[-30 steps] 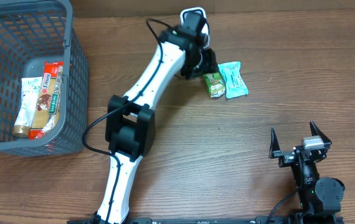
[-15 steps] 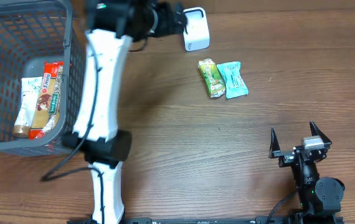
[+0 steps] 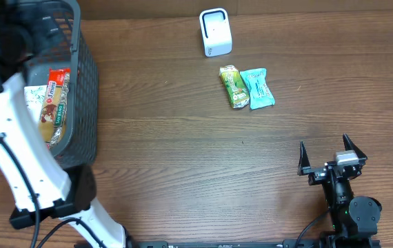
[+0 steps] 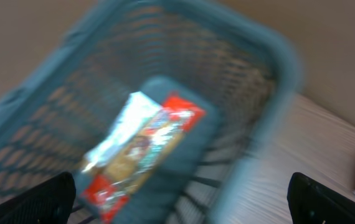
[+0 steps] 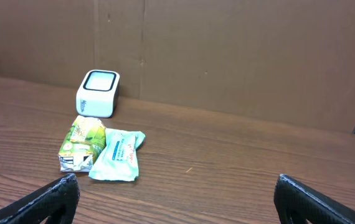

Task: Scan the item barcode
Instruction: 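Reach the left gripper into the basket and grasp the spaghetti pack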

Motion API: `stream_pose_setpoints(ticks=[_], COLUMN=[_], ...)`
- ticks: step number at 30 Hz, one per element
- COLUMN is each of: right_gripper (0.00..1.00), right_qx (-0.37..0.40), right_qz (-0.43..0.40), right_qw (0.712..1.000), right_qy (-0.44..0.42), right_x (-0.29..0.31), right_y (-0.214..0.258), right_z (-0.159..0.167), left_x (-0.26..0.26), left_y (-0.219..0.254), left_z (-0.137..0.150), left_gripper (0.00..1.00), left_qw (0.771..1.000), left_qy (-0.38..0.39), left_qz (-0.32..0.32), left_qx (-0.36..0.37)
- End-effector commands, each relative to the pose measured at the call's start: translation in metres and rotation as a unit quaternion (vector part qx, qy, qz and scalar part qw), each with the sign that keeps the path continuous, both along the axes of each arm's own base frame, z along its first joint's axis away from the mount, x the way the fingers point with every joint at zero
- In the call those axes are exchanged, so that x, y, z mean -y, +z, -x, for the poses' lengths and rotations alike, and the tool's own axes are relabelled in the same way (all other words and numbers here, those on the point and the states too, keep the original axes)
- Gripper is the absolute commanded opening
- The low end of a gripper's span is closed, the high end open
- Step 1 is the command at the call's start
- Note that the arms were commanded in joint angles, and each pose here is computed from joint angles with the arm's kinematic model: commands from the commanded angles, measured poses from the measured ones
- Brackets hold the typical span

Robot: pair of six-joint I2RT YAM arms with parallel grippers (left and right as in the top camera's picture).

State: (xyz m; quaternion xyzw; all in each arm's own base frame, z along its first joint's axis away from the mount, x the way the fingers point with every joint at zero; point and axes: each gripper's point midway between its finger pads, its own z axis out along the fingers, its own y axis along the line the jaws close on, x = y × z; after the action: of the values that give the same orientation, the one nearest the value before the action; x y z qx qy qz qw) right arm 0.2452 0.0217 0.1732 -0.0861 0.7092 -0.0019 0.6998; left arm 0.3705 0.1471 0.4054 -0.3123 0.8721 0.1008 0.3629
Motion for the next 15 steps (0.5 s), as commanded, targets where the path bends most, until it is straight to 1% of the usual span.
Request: stream_pose_setpoints(ticks=[1,3,5,9,13,15], right_gripper=[1.0,1.0,1.0,1.0,1.0,1.0], right_qx=[0.002,0.002,0.002,0.002,0.002,0.003], right_qz=[0.002,0.002,0.002,0.002,0.002,0.002], right_qw=[1.0,1.0,1.0,1.0,1.0,1.0], right_qy=[0.002,0.002,0.002,0.002,0.002,0.002], right_x=[-0.001,-0.001,-0.001,-0.001,-0.001,-0.001], right_y=[-0.001,-0.001,-0.001,-0.001,-0.001,-0.001], right_z=[0.0,0.0,0.0,0.0,0.0,0.0], left_x=[-0.039,-0.054,-0.06,-0.066,-0.071,-0.074], left_y=[-0.022,-0.039,-0.057,-0.096,-0.137,-0.158], left_z=[0.014,0.018,0.017,0.008,-0.003,-0.007], left_gripper=[1.0,1.0,0.99,0.96,0.92,0.92], left_qw=[0.998,0.996,0.994,0.99,0.982,0.977], left_qy=[0.051,0.068,0.059,0.011,-0.041,-0.062], left_qz=[0.015,0.033,0.052,0.066,0.052,0.048], left_qx=[-0.037,-0.056,-0.078,-0.127,-0.176,-0.196])
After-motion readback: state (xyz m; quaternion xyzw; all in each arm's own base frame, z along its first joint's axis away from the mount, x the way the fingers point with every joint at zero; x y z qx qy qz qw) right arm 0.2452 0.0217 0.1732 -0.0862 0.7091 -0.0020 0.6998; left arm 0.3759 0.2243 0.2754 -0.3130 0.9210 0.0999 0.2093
